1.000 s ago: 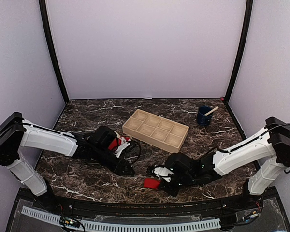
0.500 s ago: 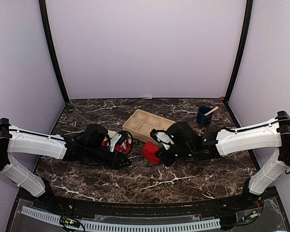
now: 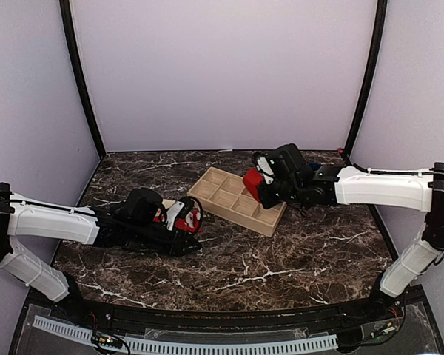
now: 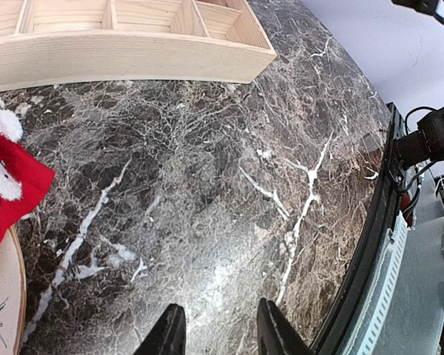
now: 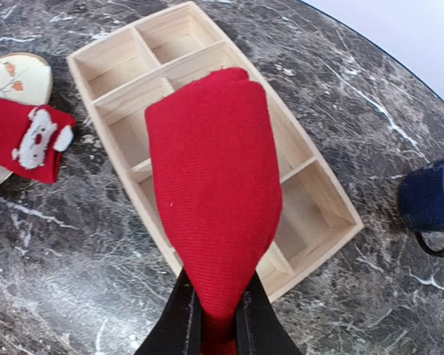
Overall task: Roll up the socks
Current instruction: Place the sock in the storage box.
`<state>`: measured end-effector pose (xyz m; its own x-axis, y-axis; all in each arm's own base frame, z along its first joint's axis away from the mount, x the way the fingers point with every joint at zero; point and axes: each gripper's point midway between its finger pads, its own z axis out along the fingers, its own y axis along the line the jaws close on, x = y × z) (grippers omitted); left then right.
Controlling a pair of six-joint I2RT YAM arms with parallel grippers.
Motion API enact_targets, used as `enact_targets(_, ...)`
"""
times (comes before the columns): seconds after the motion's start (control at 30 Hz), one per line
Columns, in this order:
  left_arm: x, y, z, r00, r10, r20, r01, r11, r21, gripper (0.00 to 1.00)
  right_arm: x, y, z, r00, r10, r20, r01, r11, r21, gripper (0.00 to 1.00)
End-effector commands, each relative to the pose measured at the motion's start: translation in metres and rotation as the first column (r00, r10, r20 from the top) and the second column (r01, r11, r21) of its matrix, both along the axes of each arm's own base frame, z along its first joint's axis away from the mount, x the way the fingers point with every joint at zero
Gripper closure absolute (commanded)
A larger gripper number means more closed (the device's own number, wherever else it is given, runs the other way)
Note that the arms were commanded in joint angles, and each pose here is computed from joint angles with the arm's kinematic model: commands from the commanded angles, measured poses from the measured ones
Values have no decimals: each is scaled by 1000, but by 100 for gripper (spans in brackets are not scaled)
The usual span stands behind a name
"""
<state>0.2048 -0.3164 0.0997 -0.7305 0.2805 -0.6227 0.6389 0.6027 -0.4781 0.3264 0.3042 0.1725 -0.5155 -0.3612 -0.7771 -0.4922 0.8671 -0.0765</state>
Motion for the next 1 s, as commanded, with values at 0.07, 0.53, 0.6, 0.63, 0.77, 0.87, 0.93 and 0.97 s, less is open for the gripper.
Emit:
enact_targets(0.07, 4, 0, 6, 999, -8, 47, 8, 1000, -12, 65, 27, -27, -10, 995, -93, 23, 96, 981, -171, 100)
enact_targets(0.53, 6, 10, 7, 997, 26, 79, -25, 1000, -7, 66, 35, -56, -65, 985, -172, 14, 162, 892, -421, 100)
enact_targets(0.6, 6, 10, 7, 996, 26, 80, -26, 1000, -5, 67, 32, -55, -72, 986, -164, -15, 142, 892, -429, 100)
enact_targets(0.63, 6, 11, 7, 996, 26, 81, -25, 1000, -5, 66, 30, -54, -75, 987, -159, -34, 129, 894, -430, 100)
enact_targets(0.77, 6, 10, 8, 996, 25, 83, -25, 1000, -7, 67, 21, -47, -85, 985, -136, -109, 79, 905, -417, 100)
enact_targets(0.87, 7, 11, 9, 996, 26, 84, -25, 1000, -7, 67, 15, -42, -88, 980, -121, -157, 50, 917, -396, 100)
enact_targets(0.93, 7, 10, 9, 996, 26, 85, -25, 1000, -10, 67, 13, -40, -93, 975, -116, -187, 33, 917, -397, 100)
enact_targets(0.97, 7, 10, 9, 996, 24, 84, -23, 1000, -10, 67, 11, -39, -96, 973, -109, -204, 21, 919, -395, 100)
